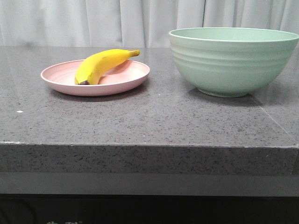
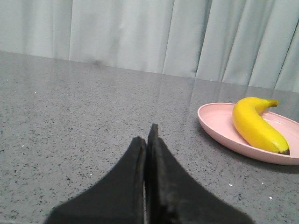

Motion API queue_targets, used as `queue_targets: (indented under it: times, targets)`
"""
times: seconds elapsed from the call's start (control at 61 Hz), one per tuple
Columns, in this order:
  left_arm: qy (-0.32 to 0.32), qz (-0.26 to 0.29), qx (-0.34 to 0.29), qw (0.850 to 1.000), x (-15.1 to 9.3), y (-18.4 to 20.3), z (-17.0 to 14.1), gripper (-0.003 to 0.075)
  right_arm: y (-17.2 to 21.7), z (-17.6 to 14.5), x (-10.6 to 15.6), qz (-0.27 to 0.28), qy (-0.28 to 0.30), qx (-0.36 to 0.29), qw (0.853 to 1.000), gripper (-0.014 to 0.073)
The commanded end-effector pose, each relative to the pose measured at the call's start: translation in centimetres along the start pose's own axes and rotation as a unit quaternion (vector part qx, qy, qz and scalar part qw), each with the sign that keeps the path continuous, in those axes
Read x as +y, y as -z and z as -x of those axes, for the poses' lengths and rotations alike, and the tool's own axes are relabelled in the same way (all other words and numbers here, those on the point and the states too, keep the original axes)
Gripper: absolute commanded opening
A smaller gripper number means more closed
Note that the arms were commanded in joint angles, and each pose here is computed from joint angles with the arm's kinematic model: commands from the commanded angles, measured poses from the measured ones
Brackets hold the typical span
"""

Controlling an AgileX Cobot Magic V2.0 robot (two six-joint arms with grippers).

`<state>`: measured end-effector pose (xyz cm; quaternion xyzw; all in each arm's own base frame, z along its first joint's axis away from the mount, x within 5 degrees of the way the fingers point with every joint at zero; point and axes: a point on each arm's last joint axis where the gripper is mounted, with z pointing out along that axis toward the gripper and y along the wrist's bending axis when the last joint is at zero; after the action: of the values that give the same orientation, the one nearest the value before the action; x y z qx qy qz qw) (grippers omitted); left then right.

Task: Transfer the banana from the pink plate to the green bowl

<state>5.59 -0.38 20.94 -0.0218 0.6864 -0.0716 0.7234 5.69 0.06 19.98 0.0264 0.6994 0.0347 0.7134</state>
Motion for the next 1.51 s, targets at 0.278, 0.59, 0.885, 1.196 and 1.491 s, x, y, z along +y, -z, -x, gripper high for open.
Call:
queue_targets:
  times: [0.278,0.59,0.885,1.196,1.491]
  targets:
    - [0.003,-0.003,-0.048,0.999,0.0,0.2,0.7,-0.0018,0.3,1.1,0.1,0.005,0.006,-0.057,0.998,-0.0068]
    - [0.003,-0.003,-0.048,0.999,0.0,0.2,0.7,-0.0018,0.3,1.1,0.1,0.005,0.006,-0.058,0.998,-0.0068]
    - [0.003,-0.003,-0.055,0.998,0.0,0.2,0.9,-0.0018,0.3,1.1,0.1,0.005,0.007,-0.059,0.998,-0.0068]
    - [0.003,-0.011,-0.076,0.997,-0.8,1.1,6.0,-0.0018,1.3,5.7,0.5,0.008,0.012,-0.096,0.995,-0.0068]
    - [0.001,-0.015,-0.050,0.999,-2.0,1.1,14.3,-0.0018,2.1,12.5,0.8,-0.013,0.060,-0.051,0.997,-0.0068]
